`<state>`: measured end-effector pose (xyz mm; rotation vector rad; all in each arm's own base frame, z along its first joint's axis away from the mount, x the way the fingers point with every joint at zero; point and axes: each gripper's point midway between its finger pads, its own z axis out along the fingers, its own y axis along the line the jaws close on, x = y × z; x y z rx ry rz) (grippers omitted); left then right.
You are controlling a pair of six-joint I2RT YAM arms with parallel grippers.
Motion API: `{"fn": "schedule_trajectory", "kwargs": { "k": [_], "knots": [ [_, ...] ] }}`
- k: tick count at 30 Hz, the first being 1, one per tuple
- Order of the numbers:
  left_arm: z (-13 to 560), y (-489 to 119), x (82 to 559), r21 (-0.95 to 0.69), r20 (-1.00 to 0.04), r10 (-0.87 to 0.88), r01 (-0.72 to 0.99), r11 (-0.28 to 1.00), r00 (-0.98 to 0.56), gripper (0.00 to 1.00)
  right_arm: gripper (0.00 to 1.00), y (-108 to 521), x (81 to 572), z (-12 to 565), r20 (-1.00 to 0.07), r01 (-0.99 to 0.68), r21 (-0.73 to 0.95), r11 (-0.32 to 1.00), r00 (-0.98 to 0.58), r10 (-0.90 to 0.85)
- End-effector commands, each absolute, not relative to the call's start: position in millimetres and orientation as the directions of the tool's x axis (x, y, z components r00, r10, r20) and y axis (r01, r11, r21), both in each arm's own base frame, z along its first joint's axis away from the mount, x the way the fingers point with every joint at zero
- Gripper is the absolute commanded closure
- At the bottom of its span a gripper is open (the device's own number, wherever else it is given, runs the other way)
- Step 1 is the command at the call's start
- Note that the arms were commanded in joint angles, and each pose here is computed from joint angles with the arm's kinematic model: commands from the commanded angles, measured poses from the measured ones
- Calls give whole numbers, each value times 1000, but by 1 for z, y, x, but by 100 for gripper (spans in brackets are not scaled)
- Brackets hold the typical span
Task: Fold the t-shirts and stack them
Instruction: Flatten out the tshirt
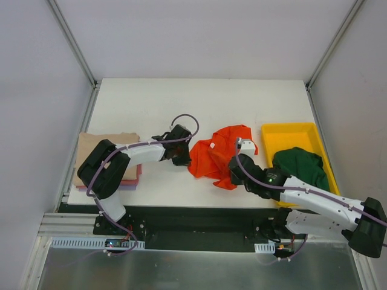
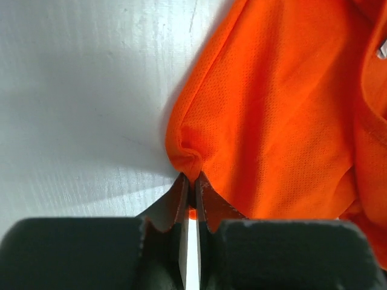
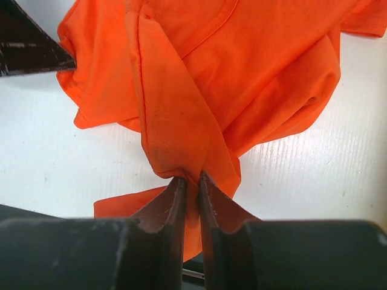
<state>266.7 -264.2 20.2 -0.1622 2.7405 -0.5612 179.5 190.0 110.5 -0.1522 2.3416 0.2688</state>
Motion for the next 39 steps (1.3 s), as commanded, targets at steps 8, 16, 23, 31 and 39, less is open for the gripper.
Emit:
{"fn": "schedule_trajectory", "kwargs": {
  "k": [8, 16, 23, 31, 39],
  "knots": [
    [140, -188, 316, -115, -704, -138, -81, 990, -696, 100, 86, 122, 229, 192, -851, -25, 25, 999, -526, 8],
    [321, -94, 320, -94, -926, -176, -246, 965, -335, 100, 88, 47, 245, 329, -965, 146, 39, 988, -251, 75],
    [439, -33, 268, -196, -975, -217, -283, 939, -47, 100, 89, 24, 220, 419, -992, 103, 76, 992, -93, 86],
    [503, -12, 224, -308, -950, -294, -167, 937, 101, 100, 89, 39, 191, 470, -986, -102, 165, 981, -37, 162],
    [467, -22, 258, -196, -979, -202, -281, 939, 6, 100, 88, 50, 209, 424, -979, -58, 141, 988, -156, 131]
  ]
}}
